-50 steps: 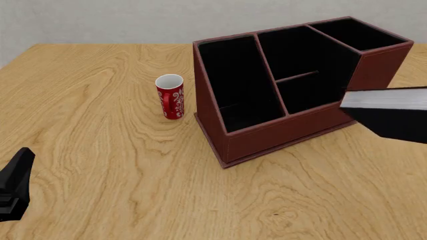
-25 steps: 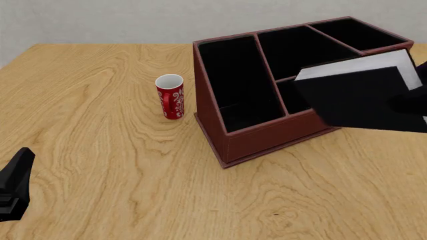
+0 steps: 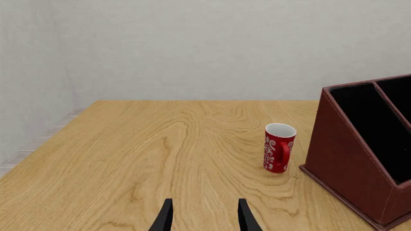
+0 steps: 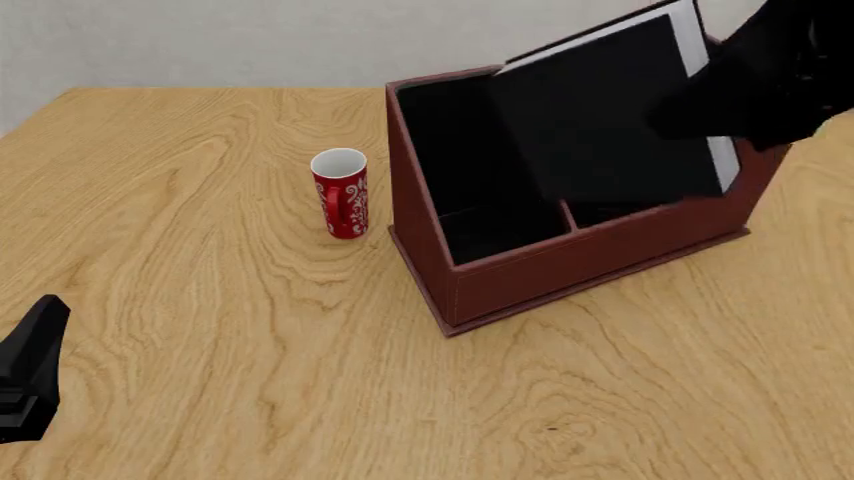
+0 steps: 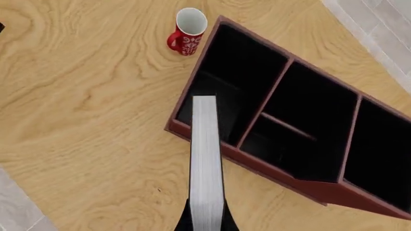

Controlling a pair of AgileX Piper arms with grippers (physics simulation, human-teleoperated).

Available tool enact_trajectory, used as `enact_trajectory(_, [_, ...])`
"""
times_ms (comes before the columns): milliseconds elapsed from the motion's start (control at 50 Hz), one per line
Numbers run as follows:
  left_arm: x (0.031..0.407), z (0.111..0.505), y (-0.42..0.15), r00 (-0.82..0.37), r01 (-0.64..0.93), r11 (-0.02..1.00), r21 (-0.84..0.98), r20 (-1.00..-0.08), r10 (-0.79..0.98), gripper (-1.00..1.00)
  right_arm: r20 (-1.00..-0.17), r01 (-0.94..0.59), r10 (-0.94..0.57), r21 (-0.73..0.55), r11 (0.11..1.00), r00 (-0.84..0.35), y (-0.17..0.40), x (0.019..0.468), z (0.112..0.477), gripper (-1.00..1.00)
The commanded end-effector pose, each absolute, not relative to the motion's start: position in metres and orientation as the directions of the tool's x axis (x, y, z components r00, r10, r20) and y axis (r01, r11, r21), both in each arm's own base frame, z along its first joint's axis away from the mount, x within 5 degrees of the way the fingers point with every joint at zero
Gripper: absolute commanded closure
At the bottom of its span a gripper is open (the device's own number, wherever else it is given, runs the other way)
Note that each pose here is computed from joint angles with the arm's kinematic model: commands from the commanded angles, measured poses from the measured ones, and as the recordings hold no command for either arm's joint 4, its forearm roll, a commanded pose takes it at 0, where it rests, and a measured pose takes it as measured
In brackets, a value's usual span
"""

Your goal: Pick up the book and place it in the left compartment of the caddy.

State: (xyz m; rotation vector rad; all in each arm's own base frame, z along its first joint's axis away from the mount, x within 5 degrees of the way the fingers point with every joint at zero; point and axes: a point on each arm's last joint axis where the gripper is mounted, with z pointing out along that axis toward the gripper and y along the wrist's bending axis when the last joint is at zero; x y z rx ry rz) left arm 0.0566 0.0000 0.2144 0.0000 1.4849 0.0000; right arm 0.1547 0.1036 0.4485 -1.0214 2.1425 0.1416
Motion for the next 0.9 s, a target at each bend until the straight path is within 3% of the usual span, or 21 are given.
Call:
enact_trajectory(20, [0.057,0.214,0.0,0.086,0.0,1.0,0.0,-0.996,0.0,-1.0,-0.693,-0.675,-0.554,-0.131,0.726,-0.462,0.118,0.167,0.457,1.0])
enact_trajectory(120, [0.057,0.214,0.0,0.086,0.0,1.0,0.0,-0.996,0.0,-1.0,-0.689,-0.683,-0.534,-0.078,0.726,-0.49,0.133,0.166,0.455,1.0])
enact_trajectory(380, [0.057,0.214,0.0,0.086,0.0,1.0,0.0,-0.996,0.0,-1.0,-0.627,-0.66,-0.572,-0.12,0.742,-0.529,0.128,0.196,0.438,1.0])
enact_trajectory(900, [0.057,0.214,0.0,0.086,0.0,1.0,0.0,-0.996,0.0,-1.0,-0.602,-0.65,-0.579,-0.127,0.749,-0.55,0.136,0.222,0.433,1.0])
